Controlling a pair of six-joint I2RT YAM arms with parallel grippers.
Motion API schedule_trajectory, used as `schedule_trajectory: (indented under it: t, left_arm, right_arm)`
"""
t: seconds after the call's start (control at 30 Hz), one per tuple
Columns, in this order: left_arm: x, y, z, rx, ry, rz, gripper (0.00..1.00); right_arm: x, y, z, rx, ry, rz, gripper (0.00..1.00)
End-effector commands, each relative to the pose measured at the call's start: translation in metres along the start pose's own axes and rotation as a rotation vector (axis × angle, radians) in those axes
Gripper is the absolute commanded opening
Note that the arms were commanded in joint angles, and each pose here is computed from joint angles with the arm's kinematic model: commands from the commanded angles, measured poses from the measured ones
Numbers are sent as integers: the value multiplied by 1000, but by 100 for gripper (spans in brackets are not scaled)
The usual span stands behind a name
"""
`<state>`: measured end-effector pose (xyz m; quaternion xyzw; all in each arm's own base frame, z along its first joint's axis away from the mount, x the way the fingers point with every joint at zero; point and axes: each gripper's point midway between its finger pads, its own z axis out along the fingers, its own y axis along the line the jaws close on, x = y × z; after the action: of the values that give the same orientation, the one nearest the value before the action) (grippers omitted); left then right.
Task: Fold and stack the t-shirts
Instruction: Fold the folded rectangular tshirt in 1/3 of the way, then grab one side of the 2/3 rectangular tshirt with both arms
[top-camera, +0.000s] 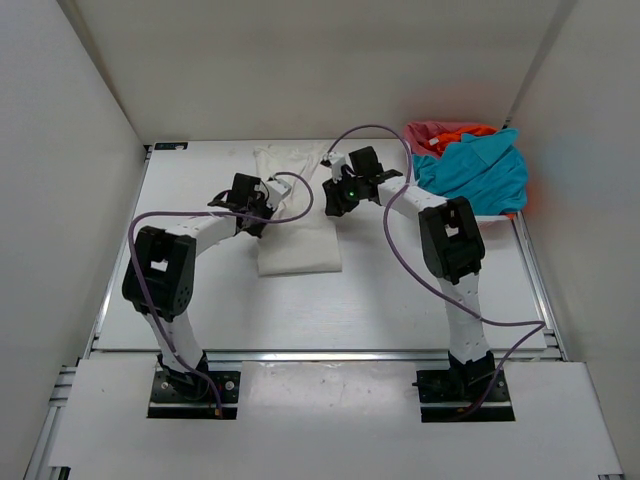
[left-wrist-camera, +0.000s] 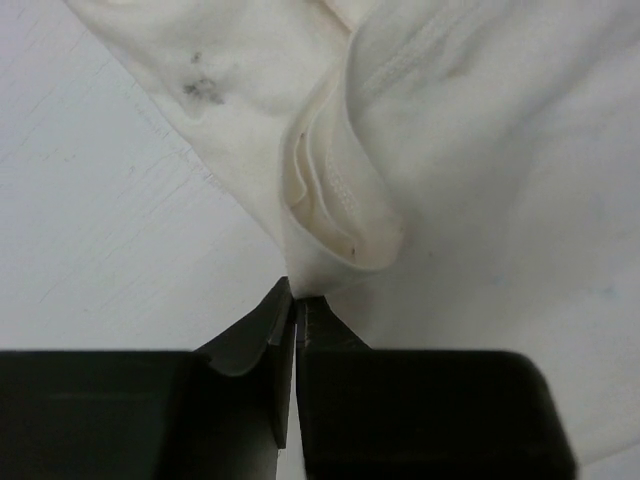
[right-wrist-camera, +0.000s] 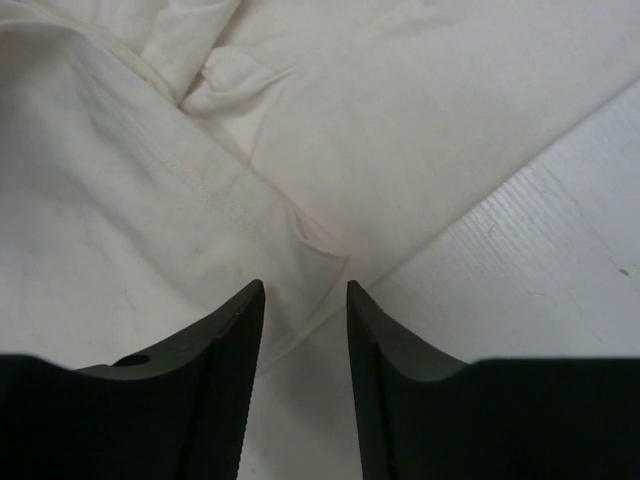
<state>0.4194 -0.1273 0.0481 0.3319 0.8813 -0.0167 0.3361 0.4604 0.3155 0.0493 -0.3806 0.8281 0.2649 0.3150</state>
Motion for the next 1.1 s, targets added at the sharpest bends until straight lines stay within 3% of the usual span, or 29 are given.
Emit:
schedule_trajectory:
  t: [0.0, 0.07, 0.13, 0.23, 0.33, 0.43, 0.57, 0.73, 0.8, 0.93, 1.07]
  left_arm:
    - [-28, 32, -11, -108, -64, -4, 16]
    - [-31, 50, -18, -174, -69, -22, 31]
    - [-36, 64, -22, -231, -77, -39, 56]
    - [-45, 87, -34, -325, -77, -45, 70]
    - [-57, 105, -46, -393, -74, -42, 73]
    - [-62, 91, -57, -319, -72, 52, 71]
    - [-49, 25, -81, -154, -74, 301, 73]
    - [14, -69, -97, 170, -3, 522, 74]
    - [38, -87, -100, 235, 54, 561, 74]
    - [65, -94, -91, 213, 91, 576, 76]
    - [68, -92, -86, 216, 88, 558, 77]
  right_arm:
    - [-10, -14, -4, 64, -9, 23, 45]
    - [-14, -20, -7, 100, -16, 17, 50]
    - [-18, -29, -10, 130, -26, 24, 48]
    - [-26, -32, -22, 162, -48, 24, 42]
    - [-32, -23, -35, 171, -82, 4, 35]
    - [-28, -4, -47, 143, -99, -7, 34]
    - [-12, 28, -62, 58, -77, -51, 40]
    - [17, 74, -66, -73, -33, -235, 48]
    - [31, 91, -70, -134, -15, -306, 50]
    - [52, 113, -64, -173, 12, -408, 52]
    - [58, 123, -62, -195, -1, -437, 53]
